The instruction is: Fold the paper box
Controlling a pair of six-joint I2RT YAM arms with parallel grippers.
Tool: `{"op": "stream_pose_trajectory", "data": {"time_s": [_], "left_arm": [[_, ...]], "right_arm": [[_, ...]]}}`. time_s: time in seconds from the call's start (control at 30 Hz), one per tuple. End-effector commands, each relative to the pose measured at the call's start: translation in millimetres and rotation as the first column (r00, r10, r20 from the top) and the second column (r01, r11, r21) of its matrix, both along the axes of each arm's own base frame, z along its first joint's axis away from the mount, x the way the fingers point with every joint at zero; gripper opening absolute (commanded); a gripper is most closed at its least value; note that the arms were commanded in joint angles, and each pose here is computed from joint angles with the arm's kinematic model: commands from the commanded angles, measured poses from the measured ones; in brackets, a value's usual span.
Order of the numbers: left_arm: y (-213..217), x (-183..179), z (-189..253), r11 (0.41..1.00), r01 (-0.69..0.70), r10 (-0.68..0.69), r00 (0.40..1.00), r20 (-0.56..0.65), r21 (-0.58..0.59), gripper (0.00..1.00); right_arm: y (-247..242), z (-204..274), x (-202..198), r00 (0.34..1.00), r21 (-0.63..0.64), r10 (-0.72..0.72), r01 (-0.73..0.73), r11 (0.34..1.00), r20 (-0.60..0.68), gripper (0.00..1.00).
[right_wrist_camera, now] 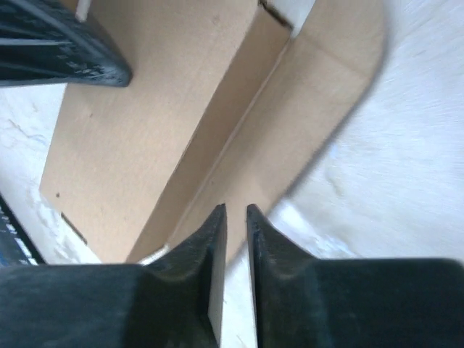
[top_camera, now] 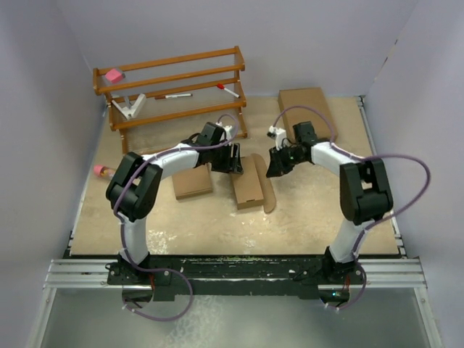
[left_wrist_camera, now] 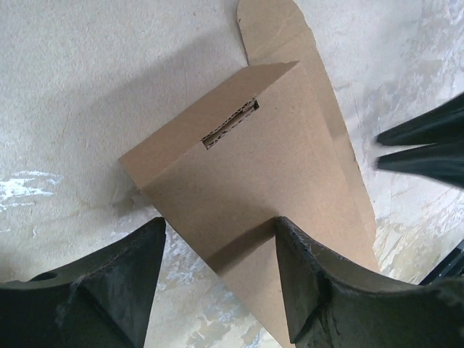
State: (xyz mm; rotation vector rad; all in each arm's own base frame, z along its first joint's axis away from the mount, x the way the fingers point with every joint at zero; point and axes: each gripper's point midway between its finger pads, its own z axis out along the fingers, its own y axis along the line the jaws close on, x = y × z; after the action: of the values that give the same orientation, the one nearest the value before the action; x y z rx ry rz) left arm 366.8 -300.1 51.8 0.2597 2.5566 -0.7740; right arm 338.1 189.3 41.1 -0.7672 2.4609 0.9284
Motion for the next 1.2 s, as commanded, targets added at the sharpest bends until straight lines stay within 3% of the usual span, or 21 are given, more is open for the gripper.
{"op": "stream_pose_trajectory", "data": {"time_s": [0.0, 0.27, 0.47, 0.57, 0.63, 0.7, 0.9, 1.07, 1.17], "left_arm": [[15, 7, -20, 0.994, 0.049, -0.052, 0.998, 0.027, 0.099, 0.65], [19, 6, 13, 0.994, 0.078, -0.089, 0.985, 0.147, 0.077, 0.72], [30, -3, 73, 0.998, 0.055, -0.054, 0.933, 0.355, 0.007, 0.77], [39, -17, 102, 0.998, 0.054, -0.036, 0.890, 0.454, -0.025, 0.83], [43, -26, 118, 0.996, 0.063, -0.022, 0.863, 0.504, -0.063, 0.94], [46, -33, 127, 0.993, 0.059, 0.006, 0.847, 0.532, -0.105, 0.98], [40, -62, 134, 0.962, 0.160, -0.002, 0.816, 0.578, -0.222, 0.97], [25, -78, 140, 0.924, 0.269, -0.035, 0.767, 0.640, -0.272, 0.95], [21, -75, 128, 0.930, 0.238, -0.024, 0.802, 0.597, -0.282, 0.94]], "right_arm": [[-14, 60, 13, 0.946, -0.052, 0.112, -0.100, 0.994, 0.305, 0.27], [-3, 125, -13, 0.803, -0.021, 0.270, -0.306, 0.952, 0.532, 0.50], [3, 147, -34, 0.709, -0.015, 0.340, -0.421, 0.907, 0.618, 0.65], [4, 154, -45, 0.638, -0.038, 0.374, -0.475, 0.879, 0.673, 0.83], [5, 154, -57, 0.556, -0.068, 0.402, -0.524, 0.849, 0.727, 0.99], [4, 147, -72, 0.468, -0.110, 0.434, -0.573, 0.812, 0.770, 1.00], [0, 125, -107, 0.201, -0.272, 0.568, -0.721, 0.637, 0.798, 1.00], [-9, 107, -106, 0.156, -0.352, 0.629, -0.715, 0.604, 0.761, 0.98], [-16, 93, -101, 0.167, -0.389, 0.666, -0.700, 0.599, 0.727, 0.95]]}}
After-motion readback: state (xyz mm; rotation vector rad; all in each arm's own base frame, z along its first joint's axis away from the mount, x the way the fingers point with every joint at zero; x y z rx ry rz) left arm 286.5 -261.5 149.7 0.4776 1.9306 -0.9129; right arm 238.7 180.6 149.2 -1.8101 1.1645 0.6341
